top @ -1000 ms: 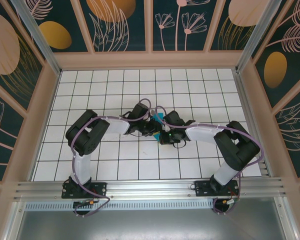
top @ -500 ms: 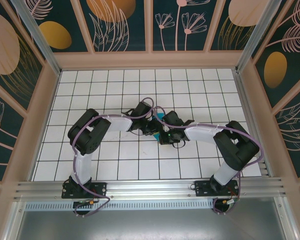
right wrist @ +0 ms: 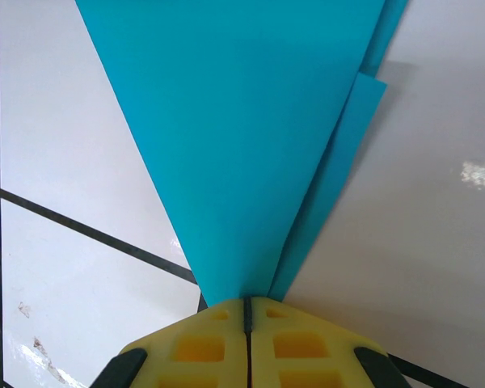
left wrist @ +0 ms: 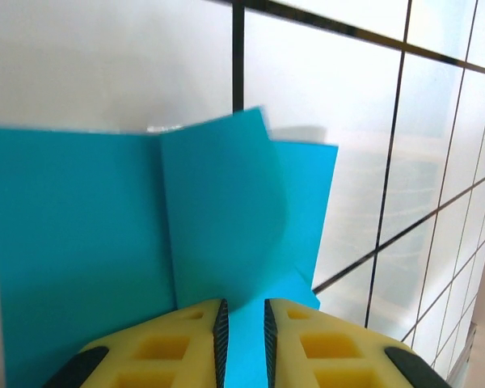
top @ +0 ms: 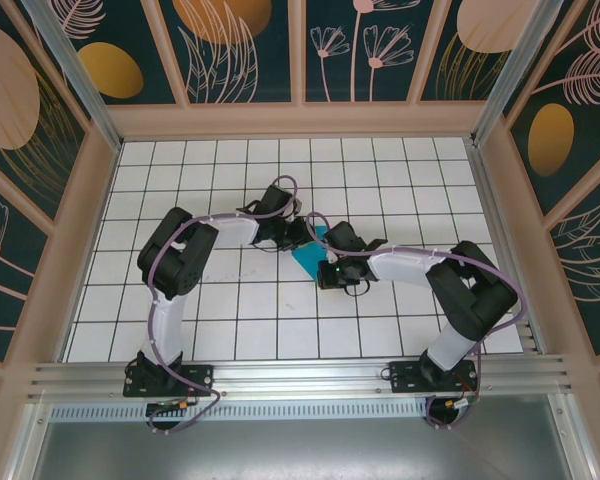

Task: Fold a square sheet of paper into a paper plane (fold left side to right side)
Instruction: Fourth fold the wing at the center of the table.

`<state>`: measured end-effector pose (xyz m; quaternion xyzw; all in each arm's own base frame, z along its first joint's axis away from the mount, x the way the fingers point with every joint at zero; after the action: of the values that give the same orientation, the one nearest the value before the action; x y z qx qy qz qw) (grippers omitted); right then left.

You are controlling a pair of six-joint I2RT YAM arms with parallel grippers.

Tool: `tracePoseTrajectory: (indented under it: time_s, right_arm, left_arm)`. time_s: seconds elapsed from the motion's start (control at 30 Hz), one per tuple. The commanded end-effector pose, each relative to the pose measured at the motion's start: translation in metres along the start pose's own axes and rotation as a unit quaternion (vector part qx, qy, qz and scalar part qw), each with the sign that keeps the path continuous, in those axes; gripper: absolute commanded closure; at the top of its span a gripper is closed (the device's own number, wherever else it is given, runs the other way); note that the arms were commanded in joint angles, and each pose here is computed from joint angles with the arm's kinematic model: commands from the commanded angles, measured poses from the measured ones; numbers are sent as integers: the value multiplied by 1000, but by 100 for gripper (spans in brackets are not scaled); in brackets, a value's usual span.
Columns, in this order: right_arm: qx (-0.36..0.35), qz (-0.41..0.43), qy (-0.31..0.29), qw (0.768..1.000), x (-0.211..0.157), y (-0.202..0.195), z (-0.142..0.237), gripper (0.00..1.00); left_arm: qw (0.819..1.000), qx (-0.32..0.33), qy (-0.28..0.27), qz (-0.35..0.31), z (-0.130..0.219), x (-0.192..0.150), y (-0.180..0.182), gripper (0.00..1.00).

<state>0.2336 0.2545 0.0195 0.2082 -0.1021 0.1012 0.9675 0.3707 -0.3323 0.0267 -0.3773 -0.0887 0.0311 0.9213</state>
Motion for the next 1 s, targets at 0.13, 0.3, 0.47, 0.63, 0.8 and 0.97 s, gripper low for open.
tracePoseTrajectory:
  time_s: [0.13, 0.3, 0.47, 0.63, 0.8, 0.97]
  right_arm:
    - [-105, -9, 108, 988, -64, -53, -21, 92]
    - [-108, -9, 110, 988, -65, -54, -20, 92]
    - [-110, -8, 111, 988, -66, -54, -20, 92]
    - [-109, -9, 110, 988, -65, -54, -20, 92]
    - [-103, -9, 104, 989, -61, -50, -19, 92]
    - [-74, -4, 71, 995, -43, -35, -16, 90]
  left_arm:
    - [999, 34, -29, -10, -7, 37, 21, 77]
    - [998, 46, -39, -12, -6, 55, 26, 77]
    - [998, 49, -44, -17, -9, 70, 23, 77]
    - [997, 58, -52, -13, -11, 82, 31, 76]
    - [996, 60, -58, -12, -5, 94, 35, 76]
    - [994, 41, -91, -34, 31, 119, 11, 72]
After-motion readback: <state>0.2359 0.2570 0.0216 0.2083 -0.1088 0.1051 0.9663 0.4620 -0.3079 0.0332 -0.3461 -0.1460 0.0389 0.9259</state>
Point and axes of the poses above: each hand's point on the last joint's axis, 136 mm out from that joint toward the fingers, its own z axis back along the fingers, its own y axis along the line the jaws close on, x = y × z, the point moved 1 cm from there along z, back along the fingers, and after that the axes turned 2 degrees about -z, right-handed, at the moved point
